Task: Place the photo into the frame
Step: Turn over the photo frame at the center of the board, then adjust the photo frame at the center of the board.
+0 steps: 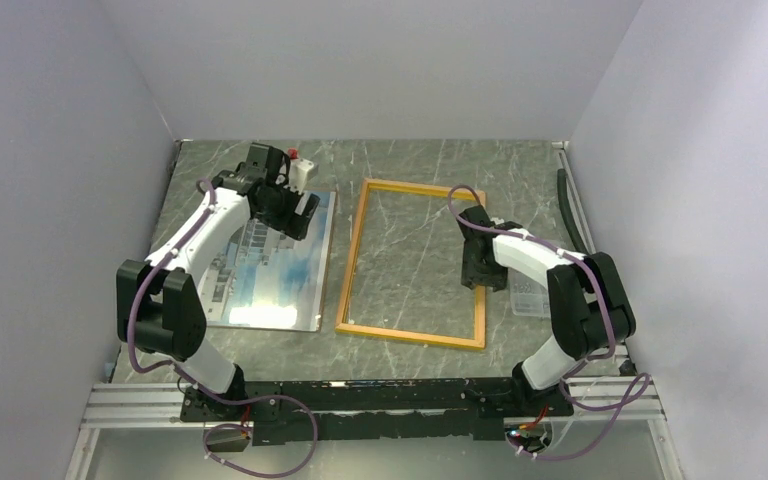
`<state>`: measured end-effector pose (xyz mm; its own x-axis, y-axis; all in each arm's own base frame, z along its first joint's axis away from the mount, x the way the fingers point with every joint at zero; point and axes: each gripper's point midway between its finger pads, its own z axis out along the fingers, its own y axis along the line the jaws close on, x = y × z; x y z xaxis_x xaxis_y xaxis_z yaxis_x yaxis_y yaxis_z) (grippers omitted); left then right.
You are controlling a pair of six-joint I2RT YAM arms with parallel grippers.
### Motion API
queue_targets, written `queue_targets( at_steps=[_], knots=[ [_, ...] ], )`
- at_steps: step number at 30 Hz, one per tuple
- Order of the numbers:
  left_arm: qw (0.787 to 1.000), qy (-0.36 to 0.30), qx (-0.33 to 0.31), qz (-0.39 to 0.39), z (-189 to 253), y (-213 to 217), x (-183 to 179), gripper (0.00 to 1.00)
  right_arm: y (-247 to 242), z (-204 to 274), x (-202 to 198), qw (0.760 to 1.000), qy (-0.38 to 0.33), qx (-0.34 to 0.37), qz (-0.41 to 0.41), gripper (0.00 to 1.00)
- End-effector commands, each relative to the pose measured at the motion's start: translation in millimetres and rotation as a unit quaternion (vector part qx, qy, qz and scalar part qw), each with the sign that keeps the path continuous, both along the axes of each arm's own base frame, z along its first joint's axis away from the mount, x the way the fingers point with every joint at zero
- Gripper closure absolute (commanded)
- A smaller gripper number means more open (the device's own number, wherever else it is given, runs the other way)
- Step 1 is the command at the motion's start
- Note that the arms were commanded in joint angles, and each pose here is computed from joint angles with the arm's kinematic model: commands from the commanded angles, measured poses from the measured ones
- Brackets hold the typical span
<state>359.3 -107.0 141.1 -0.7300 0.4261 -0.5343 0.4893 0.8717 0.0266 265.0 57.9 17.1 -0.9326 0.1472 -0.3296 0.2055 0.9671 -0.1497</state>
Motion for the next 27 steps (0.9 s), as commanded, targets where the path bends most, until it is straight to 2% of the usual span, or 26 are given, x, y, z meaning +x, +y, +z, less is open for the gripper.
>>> queue_targets(
  at_steps=[1, 5, 8, 9, 13, 18, 23, 27],
  knots=[
    [0.999, -0.030, -0.026, -0.002, 34.9, 5.7, 3.5, 0.09, 0.5, 13.1, 14.7, 0.999, -0.041, -0.003, -0.018, 0.41],
    [0.999, -0.027, -0.032, 0.028, 44.3, 29.3, 8.2, 0.08, 22.6, 55.9, 31.7, 0.994, -0.106, 0.001, -0.005, 0.28],
    [0.998, -0.028, -0.019, 0.062, 46.8, 56.0, 11.0, 0.07, 76.3, 93.4, 49.8, 0.986, -0.159, 0.041, 0.037, 0.05],
    [0.997, -0.026, -0.020, 0.073, 47.4, 64.3, 11.1, 0.07, 97.9, 99.7, 52.6, 0.983, -0.166, 0.055, 0.055, 0.01],
    [0.992, -0.007, -0.020, 0.125, 45.4, 104.7, 6.9, 0.06, 186.4, 108.3, 67.6, 0.972, -0.176, 0.101, 0.120, 0.00],
    [0.982, 0.005, -0.006, 0.188, 38.5, 153.5, -5.8, 0.05, 281.7, 81.7, 73.7, 0.960, -0.155, 0.123, 0.196, 0.00],
    [0.975, 0.011, -0.011, 0.222, 32.0, 181.4, -22.5, 0.05, 329.9, 54.3, 74.1, 0.957, -0.131, 0.116, 0.233, 0.00],
    [0.970, 0.011, -0.012, 0.244, 29.4, 201.3, -30.6, 0.05, 340.2, 36.9, 66.8, 0.955, -0.122, 0.105, 0.248, 0.02]
  ],
)
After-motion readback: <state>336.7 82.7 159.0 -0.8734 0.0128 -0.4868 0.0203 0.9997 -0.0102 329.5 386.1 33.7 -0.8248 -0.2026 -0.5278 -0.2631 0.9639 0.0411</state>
